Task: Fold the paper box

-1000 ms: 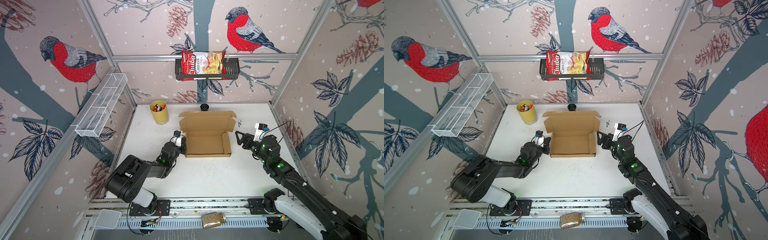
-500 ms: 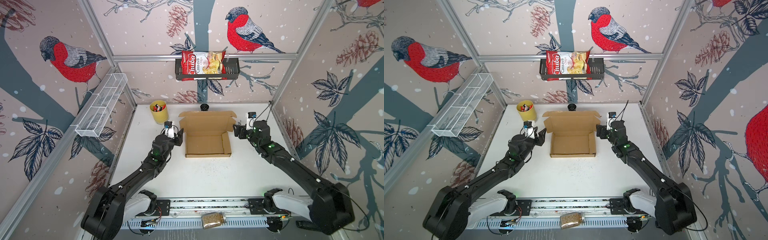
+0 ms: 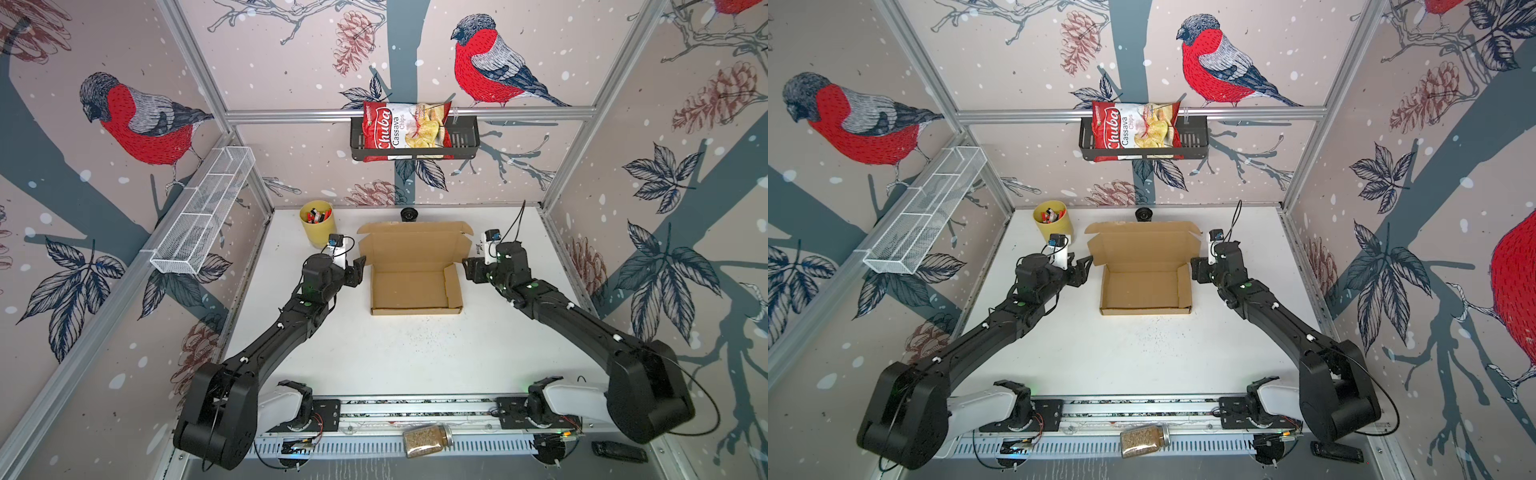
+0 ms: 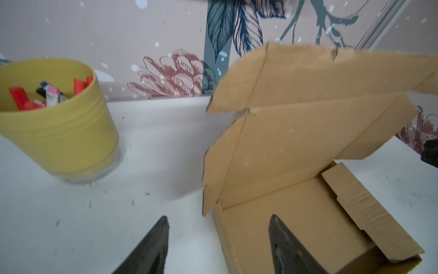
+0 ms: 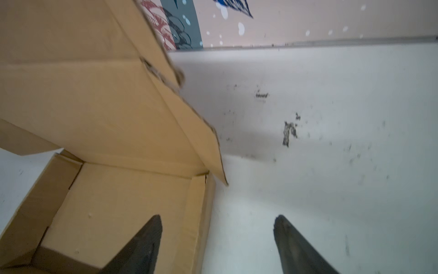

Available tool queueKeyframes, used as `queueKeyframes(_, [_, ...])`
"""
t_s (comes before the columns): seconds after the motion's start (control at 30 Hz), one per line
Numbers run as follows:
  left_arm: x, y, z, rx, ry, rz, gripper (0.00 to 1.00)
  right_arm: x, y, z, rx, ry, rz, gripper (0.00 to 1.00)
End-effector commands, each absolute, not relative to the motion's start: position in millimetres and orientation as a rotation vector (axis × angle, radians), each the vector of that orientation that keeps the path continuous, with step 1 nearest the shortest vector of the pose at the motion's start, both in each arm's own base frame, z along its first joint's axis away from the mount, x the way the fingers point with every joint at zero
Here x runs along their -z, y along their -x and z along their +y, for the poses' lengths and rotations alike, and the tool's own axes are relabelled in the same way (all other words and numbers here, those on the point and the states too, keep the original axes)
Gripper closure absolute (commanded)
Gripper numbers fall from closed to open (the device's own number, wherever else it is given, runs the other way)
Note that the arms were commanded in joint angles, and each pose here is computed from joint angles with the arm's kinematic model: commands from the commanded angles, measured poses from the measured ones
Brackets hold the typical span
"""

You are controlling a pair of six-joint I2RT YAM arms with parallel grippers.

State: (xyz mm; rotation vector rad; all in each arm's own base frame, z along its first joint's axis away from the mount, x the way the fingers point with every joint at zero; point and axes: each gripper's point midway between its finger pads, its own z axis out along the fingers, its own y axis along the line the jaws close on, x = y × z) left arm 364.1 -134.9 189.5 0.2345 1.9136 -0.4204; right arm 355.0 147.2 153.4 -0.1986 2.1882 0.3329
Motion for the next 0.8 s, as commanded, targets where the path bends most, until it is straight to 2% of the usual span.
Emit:
queueKeyframes(0.0, [-192, -360, -134, 0.444, -0.208, 1.89, 0.34, -132, -330, 146, -0.393, 0.084, 2.281, 0.26])
queueKeyframes(0.17, [-199, -356, -135, 0.479, -0.197, 1.85, 0.35, -105, -315, 155, -0.37, 0.054, 2.342, 0.28])
queueKeyframes(0.4, [-189, -349, -157, 0.555, -0.206, 1.863, 0.37, -72, -333, 174, -0.221, 0.083, 2.419, 0.38])
queueKeyframes(0.67, [-176, -346, -174, 0.593, -0.226, 1.879, 0.39, -43, -337, 168, 0.062, 0.118, 2.459, 0.66])
queueKeyframes(0.77, [-177, -347, -176, 0.598, -0.232, 1.879, 0.39, -34, -335, 165, 0.148, 0.122, 2.476, 0.85])
